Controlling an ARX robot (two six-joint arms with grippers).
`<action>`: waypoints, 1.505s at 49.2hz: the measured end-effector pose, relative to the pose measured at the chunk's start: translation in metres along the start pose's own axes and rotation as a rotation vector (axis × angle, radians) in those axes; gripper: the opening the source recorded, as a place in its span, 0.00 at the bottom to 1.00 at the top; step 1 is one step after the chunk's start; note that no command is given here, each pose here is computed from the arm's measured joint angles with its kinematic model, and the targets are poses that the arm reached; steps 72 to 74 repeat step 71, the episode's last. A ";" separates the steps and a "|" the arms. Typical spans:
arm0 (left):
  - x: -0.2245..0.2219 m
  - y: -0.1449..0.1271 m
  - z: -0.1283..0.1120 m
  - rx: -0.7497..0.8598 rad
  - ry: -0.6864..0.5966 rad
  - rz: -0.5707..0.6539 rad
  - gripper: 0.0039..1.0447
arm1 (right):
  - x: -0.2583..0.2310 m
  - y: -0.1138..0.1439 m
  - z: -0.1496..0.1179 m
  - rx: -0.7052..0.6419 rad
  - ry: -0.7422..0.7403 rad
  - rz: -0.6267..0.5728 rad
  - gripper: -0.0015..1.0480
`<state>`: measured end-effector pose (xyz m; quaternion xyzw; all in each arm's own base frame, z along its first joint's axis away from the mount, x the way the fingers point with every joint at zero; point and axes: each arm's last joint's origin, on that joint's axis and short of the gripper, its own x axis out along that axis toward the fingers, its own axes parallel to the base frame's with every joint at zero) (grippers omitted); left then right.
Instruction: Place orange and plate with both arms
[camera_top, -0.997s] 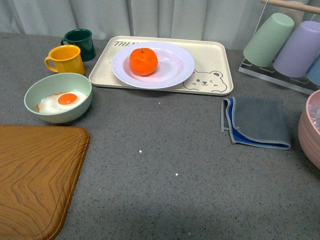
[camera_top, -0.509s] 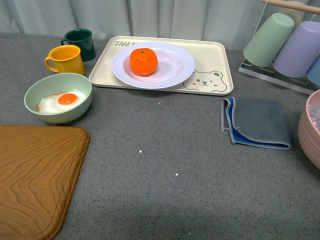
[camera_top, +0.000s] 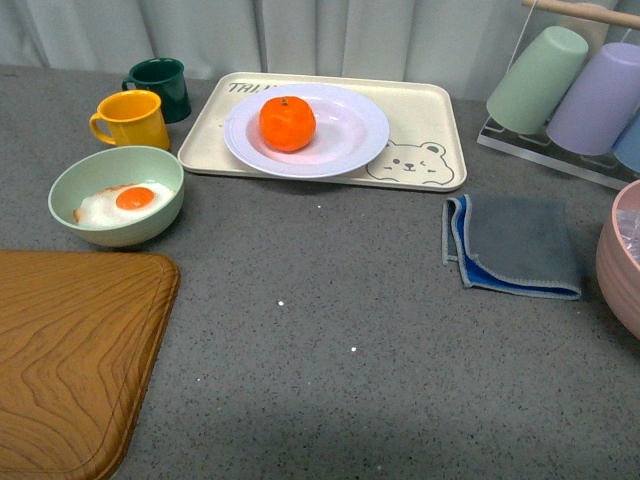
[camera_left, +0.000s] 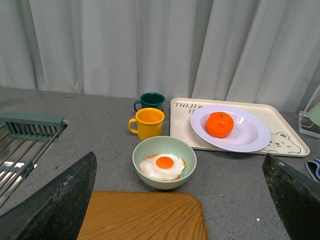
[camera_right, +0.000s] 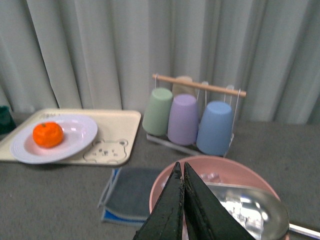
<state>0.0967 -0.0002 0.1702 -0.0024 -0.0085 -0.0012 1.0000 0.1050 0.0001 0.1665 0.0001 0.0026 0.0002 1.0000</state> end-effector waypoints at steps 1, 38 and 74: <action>0.000 0.000 0.000 0.000 0.000 0.000 0.94 | -0.002 0.000 -0.002 0.000 0.012 0.000 0.01; 0.000 0.000 0.000 0.000 0.000 0.000 0.94 | -0.007 0.000 -0.001 0.000 -0.008 0.003 0.82; 0.000 0.000 0.000 0.000 0.000 0.000 0.94 | -0.007 0.000 -0.001 0.000 -0.008 0.003 0.91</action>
